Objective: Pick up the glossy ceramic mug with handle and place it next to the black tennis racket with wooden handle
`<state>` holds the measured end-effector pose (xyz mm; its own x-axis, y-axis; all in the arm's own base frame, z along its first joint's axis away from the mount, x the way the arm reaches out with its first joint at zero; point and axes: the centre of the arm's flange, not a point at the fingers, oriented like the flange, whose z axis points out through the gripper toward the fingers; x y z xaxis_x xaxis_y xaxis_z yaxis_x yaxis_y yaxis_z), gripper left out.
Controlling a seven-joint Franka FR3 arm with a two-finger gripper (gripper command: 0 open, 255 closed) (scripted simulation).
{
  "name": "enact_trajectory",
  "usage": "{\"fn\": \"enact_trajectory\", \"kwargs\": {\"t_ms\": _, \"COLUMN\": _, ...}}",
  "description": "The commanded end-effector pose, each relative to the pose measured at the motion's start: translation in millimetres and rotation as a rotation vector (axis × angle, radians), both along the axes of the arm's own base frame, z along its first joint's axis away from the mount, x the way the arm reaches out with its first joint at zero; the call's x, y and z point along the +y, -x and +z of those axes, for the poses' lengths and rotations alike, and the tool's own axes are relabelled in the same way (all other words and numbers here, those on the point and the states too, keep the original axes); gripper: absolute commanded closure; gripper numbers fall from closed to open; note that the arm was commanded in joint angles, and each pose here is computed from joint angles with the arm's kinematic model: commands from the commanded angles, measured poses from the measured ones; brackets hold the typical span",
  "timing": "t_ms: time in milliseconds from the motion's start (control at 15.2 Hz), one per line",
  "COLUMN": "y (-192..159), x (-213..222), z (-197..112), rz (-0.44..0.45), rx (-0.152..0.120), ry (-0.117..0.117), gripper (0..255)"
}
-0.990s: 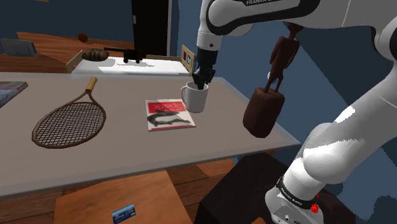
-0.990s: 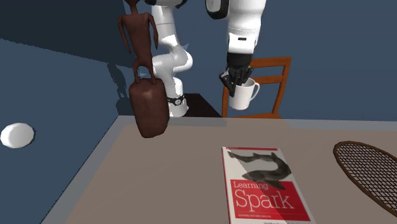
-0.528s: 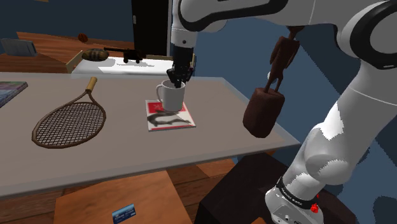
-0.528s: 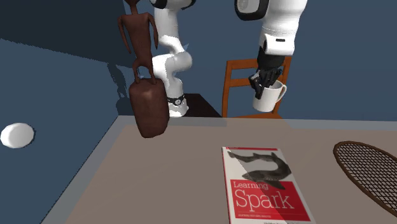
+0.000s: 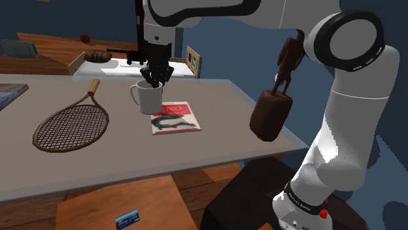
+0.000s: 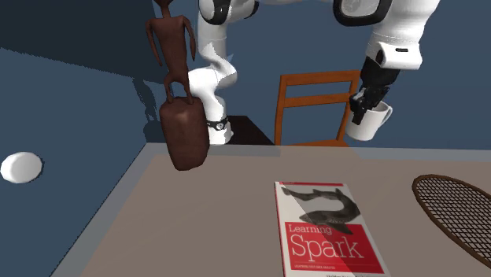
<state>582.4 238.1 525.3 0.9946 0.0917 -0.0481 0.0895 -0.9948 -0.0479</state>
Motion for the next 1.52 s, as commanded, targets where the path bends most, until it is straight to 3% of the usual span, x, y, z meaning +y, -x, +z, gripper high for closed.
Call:
{"fn": "enact_trajectory", "kwargs": {"t_ms": 0, "y": -17, "x": 25, "z": -1, "rz": -0.002, "rx": -0.001, "ry": -0.001, "gripper": 255}}
{"fn": "enact_trajectory", "kwargs": {"t_ms": 396, "y": -60, "x": 86, "z": -1, "rz": -0.002, "rx": -0.001, "ry": -0.001, "gripper": 255}}
{"fn": "enact_trajectory", "kwargs": {"t_ms": 1452, "y": -60, "x": 86, "z": -85, "rz": -0.002, "rx": -0.001, "ry": -0.001, "gripper": 255}}
